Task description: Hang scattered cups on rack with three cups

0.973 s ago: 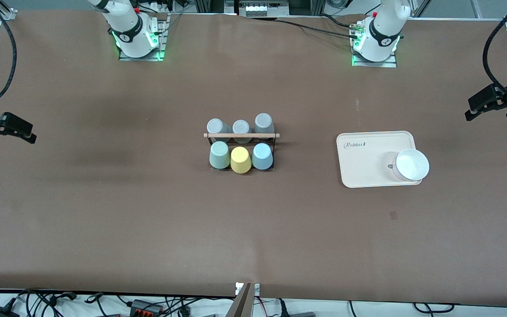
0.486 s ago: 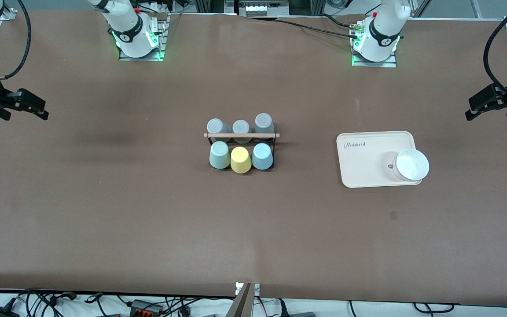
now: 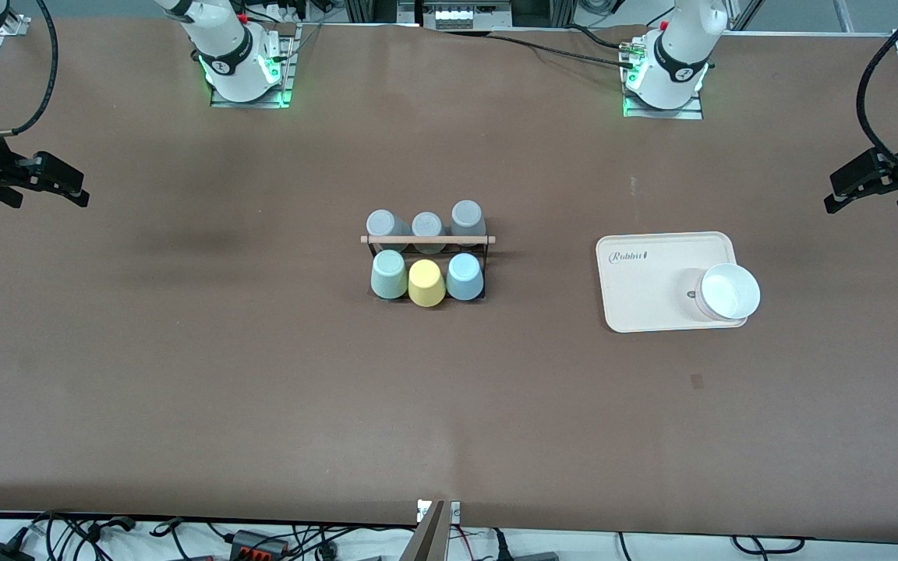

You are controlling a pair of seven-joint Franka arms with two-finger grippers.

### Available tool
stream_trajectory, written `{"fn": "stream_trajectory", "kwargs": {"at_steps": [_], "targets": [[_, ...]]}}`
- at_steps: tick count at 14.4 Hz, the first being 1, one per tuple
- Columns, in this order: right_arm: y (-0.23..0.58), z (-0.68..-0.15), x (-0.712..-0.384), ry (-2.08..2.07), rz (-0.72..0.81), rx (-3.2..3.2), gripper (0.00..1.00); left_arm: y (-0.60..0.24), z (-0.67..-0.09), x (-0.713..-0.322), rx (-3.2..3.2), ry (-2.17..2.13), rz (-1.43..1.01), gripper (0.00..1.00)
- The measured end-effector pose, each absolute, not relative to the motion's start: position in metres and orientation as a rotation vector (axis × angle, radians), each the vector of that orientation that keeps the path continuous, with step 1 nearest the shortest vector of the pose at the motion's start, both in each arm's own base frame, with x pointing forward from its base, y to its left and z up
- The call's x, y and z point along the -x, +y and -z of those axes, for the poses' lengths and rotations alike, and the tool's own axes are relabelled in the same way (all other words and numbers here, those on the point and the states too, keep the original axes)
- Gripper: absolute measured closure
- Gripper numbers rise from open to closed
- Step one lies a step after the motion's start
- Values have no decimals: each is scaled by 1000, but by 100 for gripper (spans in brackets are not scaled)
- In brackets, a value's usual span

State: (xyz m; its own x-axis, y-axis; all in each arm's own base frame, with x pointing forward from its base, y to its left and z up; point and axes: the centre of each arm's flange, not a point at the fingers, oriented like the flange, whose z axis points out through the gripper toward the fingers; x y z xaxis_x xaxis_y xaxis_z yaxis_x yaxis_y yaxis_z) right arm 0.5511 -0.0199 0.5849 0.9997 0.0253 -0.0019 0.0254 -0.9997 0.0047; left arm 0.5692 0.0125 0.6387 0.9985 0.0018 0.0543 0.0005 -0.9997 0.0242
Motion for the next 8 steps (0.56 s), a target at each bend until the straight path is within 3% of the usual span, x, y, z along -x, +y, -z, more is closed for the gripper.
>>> {"fn": "stream_trajectory", "kwargs": {"at_steps": [8], "targets": [[-20,-593,-545,40,-1,-3137,0,12,-638,-569,-3116,2,-83,0]]}}
